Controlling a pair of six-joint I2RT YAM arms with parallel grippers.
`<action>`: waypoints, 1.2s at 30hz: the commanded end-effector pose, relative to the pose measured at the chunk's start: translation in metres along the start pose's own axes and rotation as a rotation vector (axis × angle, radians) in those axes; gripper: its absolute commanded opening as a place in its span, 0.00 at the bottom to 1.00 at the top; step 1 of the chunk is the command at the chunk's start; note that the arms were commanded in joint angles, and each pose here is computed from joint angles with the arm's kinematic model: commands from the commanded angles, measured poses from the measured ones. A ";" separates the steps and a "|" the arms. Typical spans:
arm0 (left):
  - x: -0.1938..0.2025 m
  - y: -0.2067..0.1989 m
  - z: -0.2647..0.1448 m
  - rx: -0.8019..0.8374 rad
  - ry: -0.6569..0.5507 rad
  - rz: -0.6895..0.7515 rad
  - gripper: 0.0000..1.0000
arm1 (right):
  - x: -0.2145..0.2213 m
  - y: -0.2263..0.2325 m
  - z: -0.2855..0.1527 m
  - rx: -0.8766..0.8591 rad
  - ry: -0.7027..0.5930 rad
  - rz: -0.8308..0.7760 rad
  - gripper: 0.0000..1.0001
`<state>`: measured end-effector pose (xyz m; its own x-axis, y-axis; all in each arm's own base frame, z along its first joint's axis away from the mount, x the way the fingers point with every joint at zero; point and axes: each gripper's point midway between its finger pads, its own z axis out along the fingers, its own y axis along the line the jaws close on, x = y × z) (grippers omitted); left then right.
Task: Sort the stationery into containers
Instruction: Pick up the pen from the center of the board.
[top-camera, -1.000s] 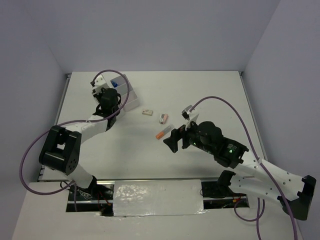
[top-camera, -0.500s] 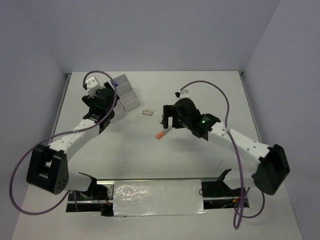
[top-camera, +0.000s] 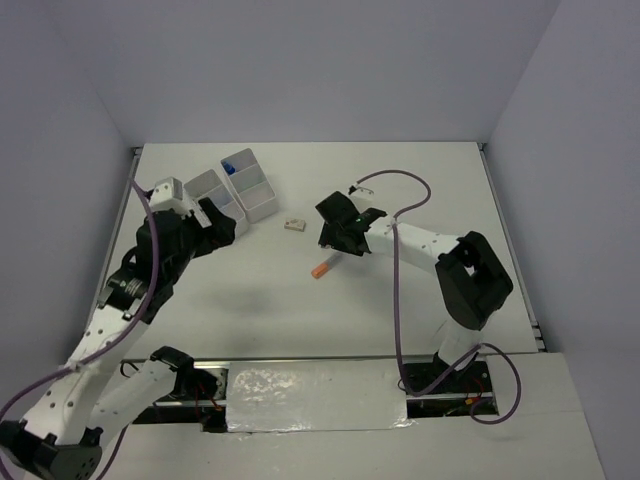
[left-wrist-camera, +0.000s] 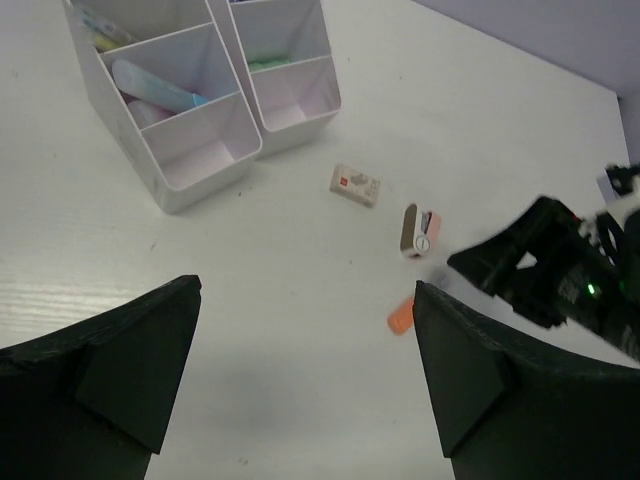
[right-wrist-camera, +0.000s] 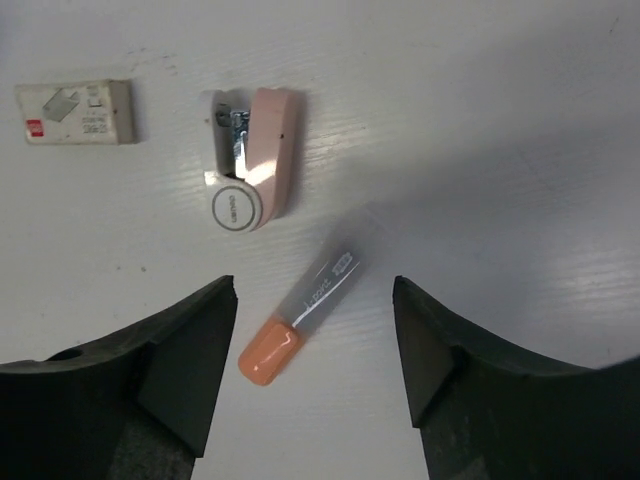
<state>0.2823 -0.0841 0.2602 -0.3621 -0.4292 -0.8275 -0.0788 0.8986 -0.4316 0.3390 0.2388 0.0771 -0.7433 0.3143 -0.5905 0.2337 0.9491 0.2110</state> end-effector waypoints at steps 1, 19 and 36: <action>0.013 -0.002 -0.031 0.080 0.061 0.069 0.99 | -0.010 -0.003 0.012 0.064 -0.017 0.099 0.69; 0.014 0.014 -0.040 0.038 0.041 0.094 0.99 | 0.033 -0.024 0.046 0.230 0.101 0.123 0.54; 0.087 -0.007 -0.021 0.240 0.221 -0.024 0.99 | 0.024 0.007 -0.022 -0.095 0.047 0.253 0.00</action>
<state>0.2289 -0.0981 0.1929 -0.5339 -0.3708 -0.7599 0.0183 0.8934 -0.4488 0.3003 0.2212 0.0255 -0.7525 0.4935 -0.4361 0.4455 0.8691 0.2149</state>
